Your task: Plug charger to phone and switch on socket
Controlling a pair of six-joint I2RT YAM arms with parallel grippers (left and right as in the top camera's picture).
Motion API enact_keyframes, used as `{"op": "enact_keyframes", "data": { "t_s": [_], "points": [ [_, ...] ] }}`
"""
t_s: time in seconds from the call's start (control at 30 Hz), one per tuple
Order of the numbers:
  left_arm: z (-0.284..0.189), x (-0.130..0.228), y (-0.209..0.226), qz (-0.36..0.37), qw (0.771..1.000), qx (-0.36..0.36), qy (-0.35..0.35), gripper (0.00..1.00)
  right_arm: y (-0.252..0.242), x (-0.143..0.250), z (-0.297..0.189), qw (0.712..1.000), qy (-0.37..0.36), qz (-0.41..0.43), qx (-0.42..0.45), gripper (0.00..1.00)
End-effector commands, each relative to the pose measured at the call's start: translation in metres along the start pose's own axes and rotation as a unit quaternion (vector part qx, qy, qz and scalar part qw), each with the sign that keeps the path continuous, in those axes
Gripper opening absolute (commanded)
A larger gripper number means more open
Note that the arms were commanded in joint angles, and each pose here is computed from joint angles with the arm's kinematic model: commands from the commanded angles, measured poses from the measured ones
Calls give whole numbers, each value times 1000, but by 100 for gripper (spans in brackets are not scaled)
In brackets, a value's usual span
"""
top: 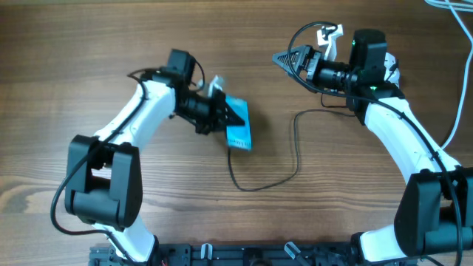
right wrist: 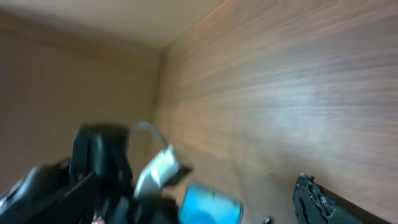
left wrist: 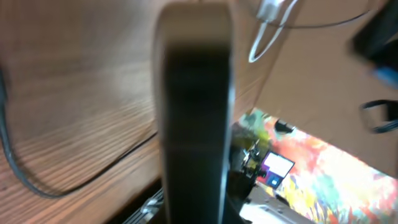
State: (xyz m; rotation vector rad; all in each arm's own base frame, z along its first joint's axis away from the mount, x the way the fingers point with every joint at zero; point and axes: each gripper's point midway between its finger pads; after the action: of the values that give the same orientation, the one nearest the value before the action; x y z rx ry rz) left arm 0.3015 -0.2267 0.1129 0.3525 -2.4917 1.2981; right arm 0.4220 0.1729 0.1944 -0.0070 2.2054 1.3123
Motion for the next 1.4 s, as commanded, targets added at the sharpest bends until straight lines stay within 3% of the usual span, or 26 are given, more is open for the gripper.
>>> {"op": "enact_keyframes", "data": {
  "t_s": [0.0, 0.2, 0.37, 0.57, 0.8, 1.37],
  "points": [
    [5, 25, 11, -17, 999, 23, 37, 4, -28, -20, -3, 995, -55, -3, 82, 100],
    [12, 67, 31, -124, 986, 13, 108, 4, -56, -39, -13, 980, -110, -3, 167, 100],
    [15, 99, 35, -260, 953, -34, 152, 4, -60, -41, -15, 977, -118, -2, 178, 99],
    [21, 118, 7, -272, 940, 17, 206, 4, -60, -41, -15, 977, -118, -3, 178, 100],
    [22, 120, 7, -351, 913, -3, 209, 4, -60, -41, -15, 977, -118, -2, 178, 100],
    [23, 120, 5, -364, 907, -5, 210, 4, -60, -41, -15, 977, -118, -2, 178, 100]
  ]
}}
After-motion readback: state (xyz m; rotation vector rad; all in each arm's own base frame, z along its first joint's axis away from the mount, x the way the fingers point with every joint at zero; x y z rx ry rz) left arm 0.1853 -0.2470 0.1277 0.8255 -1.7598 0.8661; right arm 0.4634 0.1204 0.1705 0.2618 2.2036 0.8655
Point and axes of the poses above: each gripper's point midway between its finger pads, its own z axis out along the fingers, its own y axis along the line the jaws close on, x = y × z, and after that the axes turned 8 degrees about -z, right-handed
